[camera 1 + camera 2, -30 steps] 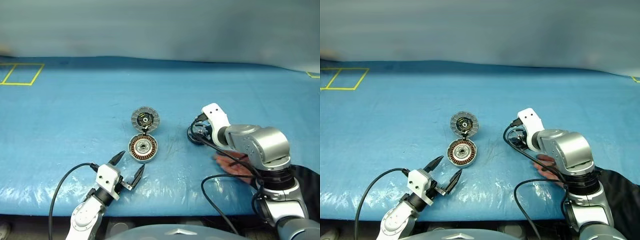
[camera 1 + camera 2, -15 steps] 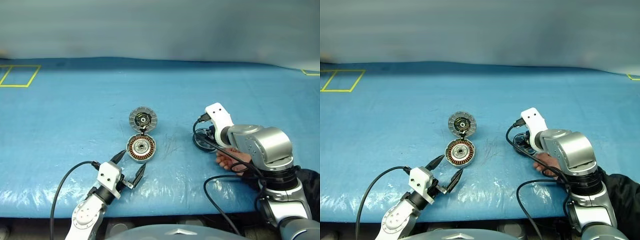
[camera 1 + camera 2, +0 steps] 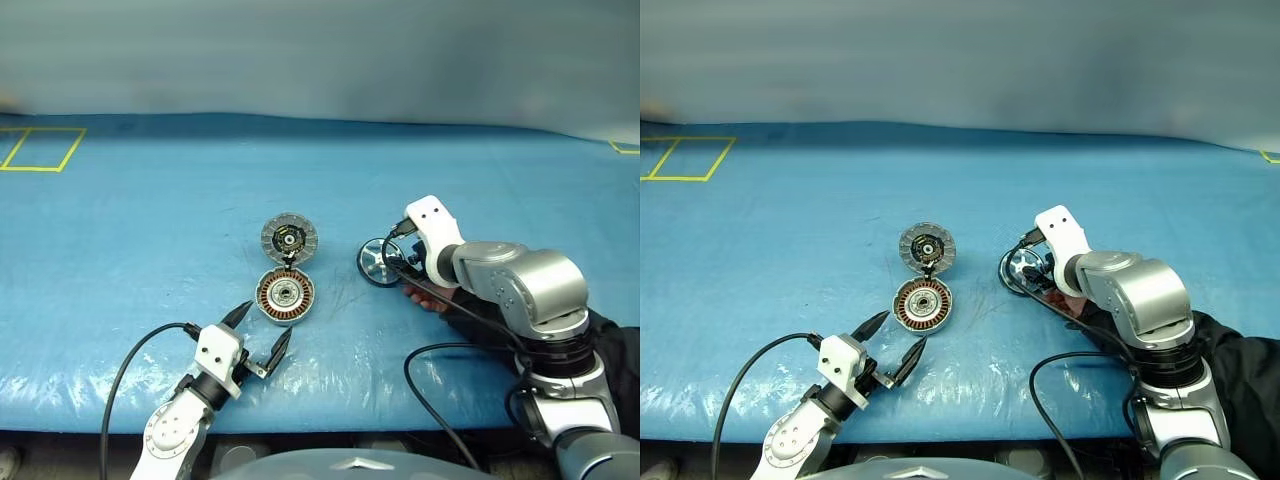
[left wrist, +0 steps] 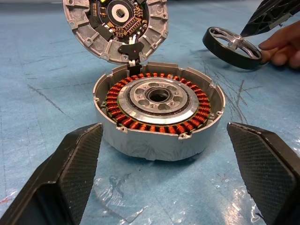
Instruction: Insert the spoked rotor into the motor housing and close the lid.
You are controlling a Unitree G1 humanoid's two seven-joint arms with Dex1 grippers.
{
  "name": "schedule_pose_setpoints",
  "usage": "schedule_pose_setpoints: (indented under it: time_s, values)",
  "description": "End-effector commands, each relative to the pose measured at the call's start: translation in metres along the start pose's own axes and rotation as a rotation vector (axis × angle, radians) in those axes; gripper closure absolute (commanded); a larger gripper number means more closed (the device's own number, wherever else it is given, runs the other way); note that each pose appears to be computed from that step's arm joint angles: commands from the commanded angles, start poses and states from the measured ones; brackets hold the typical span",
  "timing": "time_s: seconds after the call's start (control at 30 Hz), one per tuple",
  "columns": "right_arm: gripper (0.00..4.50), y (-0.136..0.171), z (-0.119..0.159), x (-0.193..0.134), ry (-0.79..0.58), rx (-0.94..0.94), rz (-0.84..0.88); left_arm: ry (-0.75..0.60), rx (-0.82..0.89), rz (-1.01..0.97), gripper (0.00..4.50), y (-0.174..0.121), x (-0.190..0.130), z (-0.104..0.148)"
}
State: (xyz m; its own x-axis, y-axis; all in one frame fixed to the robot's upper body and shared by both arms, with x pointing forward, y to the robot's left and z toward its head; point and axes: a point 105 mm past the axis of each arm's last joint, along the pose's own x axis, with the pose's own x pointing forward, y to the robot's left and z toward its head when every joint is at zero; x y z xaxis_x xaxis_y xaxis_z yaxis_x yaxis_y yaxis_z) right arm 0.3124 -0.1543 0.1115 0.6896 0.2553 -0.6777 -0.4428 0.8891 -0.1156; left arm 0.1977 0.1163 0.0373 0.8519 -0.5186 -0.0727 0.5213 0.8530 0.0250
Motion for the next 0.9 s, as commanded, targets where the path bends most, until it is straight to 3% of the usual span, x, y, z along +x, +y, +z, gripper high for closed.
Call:
schedule_pose_setpoints:
  time_s: [0.03, 0.9]
  values:
    - [0.97, 0.003, 0.015, -0.008, -0.075, -0.026, 0.008, -0.049, 0.023, -0.002, 0.0, -0.001, 0.0, 0.014]
    - [0.97, 0.012, 0.025, -0.008, -0.145, -0.037, 0.019, -0.051, 0.037, -0.009, 0.0, -0.001, 0.0, 0.017]
